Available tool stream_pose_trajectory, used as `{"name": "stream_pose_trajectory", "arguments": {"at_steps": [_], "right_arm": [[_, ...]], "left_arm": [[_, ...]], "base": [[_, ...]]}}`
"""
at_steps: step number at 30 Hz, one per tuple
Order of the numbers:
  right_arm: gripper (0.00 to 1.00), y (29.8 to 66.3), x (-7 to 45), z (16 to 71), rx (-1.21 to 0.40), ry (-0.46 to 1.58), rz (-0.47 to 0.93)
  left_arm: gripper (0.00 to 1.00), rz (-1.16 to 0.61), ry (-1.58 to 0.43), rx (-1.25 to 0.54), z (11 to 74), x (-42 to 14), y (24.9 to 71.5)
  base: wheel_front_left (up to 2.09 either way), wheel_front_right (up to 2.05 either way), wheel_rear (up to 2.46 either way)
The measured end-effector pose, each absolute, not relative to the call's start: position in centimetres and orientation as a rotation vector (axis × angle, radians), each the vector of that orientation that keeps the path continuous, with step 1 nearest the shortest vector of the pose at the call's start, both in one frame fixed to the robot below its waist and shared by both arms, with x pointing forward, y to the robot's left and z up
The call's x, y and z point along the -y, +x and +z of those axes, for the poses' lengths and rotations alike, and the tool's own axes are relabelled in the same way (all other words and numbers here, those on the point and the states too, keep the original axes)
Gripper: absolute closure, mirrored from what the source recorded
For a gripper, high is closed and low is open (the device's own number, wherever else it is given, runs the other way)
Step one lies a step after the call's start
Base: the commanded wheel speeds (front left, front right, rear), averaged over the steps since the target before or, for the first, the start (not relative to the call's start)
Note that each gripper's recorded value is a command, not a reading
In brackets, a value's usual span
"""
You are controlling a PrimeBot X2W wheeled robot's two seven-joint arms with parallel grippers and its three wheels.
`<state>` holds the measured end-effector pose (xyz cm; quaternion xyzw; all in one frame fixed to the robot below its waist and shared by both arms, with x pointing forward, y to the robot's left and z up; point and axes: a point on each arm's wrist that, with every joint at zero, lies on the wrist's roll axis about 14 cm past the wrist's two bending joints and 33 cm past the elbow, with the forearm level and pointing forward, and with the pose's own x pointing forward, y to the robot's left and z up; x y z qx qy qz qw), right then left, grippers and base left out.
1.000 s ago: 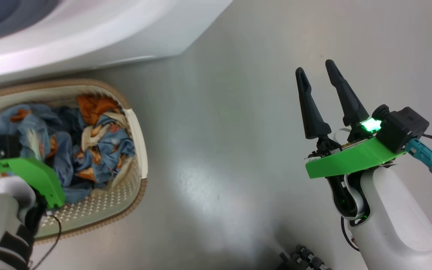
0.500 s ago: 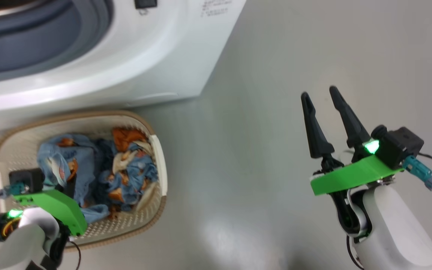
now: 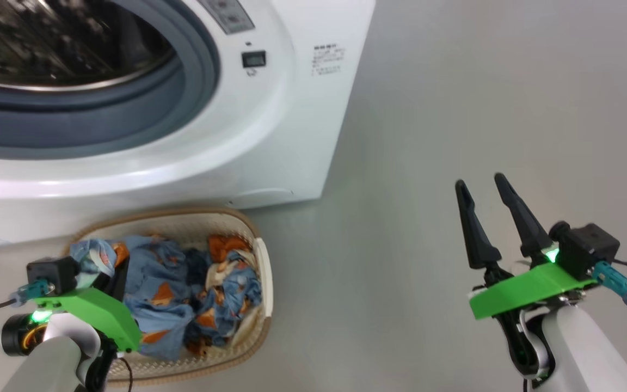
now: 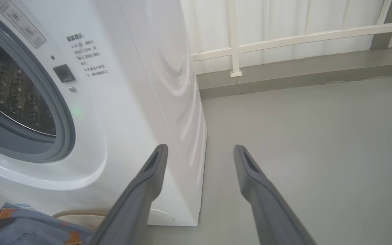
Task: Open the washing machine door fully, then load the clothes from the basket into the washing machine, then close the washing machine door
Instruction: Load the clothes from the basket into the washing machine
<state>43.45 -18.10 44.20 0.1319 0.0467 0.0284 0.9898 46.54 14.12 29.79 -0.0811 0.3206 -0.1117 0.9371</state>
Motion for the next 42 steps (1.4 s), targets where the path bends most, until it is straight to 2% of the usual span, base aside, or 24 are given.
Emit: {"name": "stream_pose_trajectory", "arguments": {"at_steps": [14, 23, 42], "right_arm": [[0.0, 39.9, 18.3, 46.0, -0.063, 0.264, 0.063], [0.0, 38.2, 18.6, 46.6, -0.05, 0.264, 0.057], [0.0, 36.9, 18.8, 46.7, -0.048, 0.264, 0.053]], "left_arm": [[1.0, -0.188, -0.182, -0.369, 38.6, -16.2, 45.9], [1.0, -0.169, -0.201, -0.202, 43.3, -16.9, 43.7], [1.0, -0.099, -0.2, -0.119, 45.1, -18.4, 39.3]], "base": [[0.0, 0.0, 0.0], [0.0, 0.0, 0.0], [0.0, 0.0, 0.0]]}}
